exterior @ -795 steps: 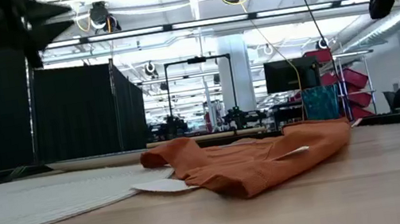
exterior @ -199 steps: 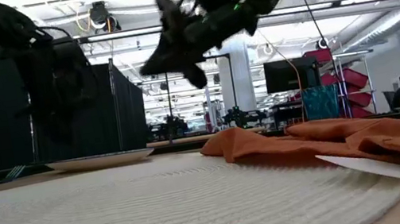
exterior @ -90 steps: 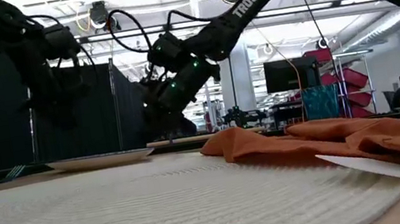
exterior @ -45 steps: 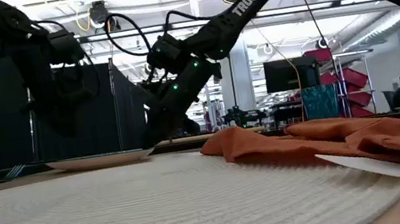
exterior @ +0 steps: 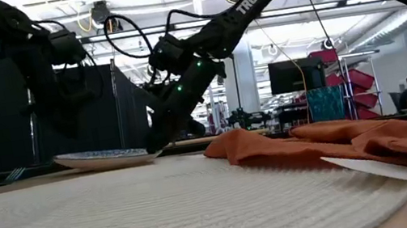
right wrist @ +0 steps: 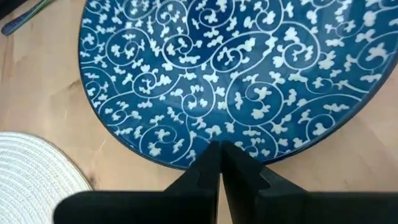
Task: Set table place
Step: Put the blue plate on the white table mat
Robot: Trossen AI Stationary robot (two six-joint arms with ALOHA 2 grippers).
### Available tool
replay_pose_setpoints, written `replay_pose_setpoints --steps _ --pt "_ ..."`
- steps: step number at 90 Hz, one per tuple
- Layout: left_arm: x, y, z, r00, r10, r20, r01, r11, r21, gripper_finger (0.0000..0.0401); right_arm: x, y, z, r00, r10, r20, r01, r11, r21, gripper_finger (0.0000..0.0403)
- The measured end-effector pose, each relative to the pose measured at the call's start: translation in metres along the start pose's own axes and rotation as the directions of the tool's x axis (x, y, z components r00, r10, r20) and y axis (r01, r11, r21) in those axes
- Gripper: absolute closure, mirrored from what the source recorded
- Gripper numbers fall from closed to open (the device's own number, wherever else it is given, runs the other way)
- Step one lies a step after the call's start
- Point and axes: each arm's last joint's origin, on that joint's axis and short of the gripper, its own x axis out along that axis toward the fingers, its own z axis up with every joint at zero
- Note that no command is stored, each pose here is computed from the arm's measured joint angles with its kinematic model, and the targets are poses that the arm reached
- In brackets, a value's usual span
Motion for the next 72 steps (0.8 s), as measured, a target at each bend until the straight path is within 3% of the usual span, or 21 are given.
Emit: replay_pose_setpoints --steps 35,51,72 --pt "0.008 -0.001 -0.001 0.999 -0.008 -0.046 0.008 1.0 0.0 0.0302 0.001 0.001 -0.005 0.999 -0.015 -0.037 0.015 1.0 0.003 0.0403" --pt "0.024 -0.004 -0.002 0.989 -0.076 -0.126 0.076 0.997 -0.003 0.0298 0.001 0.001 -0.005 0.999 -0.015 -0.036 0.015 1.0 0.0 0.0403" --pt "0.029 -0.007 0.001 0.98 -0.157 -0.124 0.156 0.988 -0.013 0.0268 0.001 0.001 -0.006 0.999 -0.016 -0.043 0.016 1.0 -0.005 0.0403"
